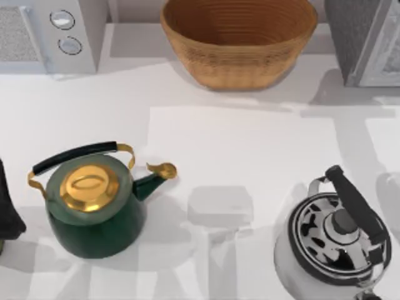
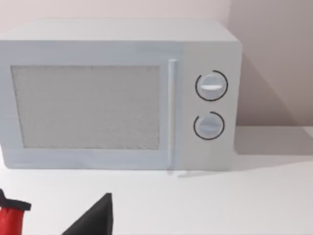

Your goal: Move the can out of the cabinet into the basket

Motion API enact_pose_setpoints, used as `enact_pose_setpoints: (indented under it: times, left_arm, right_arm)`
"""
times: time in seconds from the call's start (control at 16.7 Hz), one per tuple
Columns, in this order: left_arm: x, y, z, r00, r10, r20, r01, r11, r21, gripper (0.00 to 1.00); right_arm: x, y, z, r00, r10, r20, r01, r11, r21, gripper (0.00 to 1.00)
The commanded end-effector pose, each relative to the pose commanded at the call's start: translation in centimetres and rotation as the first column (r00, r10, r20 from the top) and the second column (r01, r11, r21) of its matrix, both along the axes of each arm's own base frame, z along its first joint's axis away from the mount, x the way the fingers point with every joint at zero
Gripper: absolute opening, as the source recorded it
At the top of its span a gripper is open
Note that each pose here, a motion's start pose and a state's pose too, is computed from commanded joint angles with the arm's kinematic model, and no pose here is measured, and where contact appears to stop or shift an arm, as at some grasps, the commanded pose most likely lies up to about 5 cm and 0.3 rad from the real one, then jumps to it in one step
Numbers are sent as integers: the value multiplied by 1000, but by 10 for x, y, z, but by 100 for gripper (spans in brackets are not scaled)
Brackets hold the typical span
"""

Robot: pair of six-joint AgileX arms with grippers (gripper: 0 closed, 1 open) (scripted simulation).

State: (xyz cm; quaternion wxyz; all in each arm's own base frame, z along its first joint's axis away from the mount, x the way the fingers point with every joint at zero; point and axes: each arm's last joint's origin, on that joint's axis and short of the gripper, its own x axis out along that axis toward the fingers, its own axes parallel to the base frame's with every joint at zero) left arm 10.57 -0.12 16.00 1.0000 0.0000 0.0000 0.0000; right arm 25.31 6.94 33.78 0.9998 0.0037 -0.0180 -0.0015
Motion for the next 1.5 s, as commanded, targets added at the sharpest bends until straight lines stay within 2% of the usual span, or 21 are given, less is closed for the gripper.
enact_pose_setpoints:
  times: [0.24, 0.54, 0.84, 1.2, 1.5]
  left_arm:
    - [0, 0, 0, 1000, 0, 0, 0, 1000, 0, 100]
    - [0, 0, 0, 1000, 0, 0, 0, 1000, 0, 100]
    - [0, 0, 0, 1000, 0, 0, 0, 1000, 0, 100]
    - [0, 0, 0, 1000, 0, 0, 0, 1000, 0, 100]
    - [0, 0, 0, 1000, 0, 0, 0, 1000, 0, 100]
  right_arm:
    - [93, 68, -10, 1000, -1, -28, 1, 1000, -8, 0]
    - [169, 152, -68, 999, 2, -47, -2, 1000, -14, 0]
    - [191, 194, -105, 999, 5, -40, -5, 1000, -8, 0]
    - [194, 194, -111, 999, 3, -51, -4, 1000, -12, 0]
    - [211, 196, -115, 999, 6, -42, -6, 1000, -8, 0]
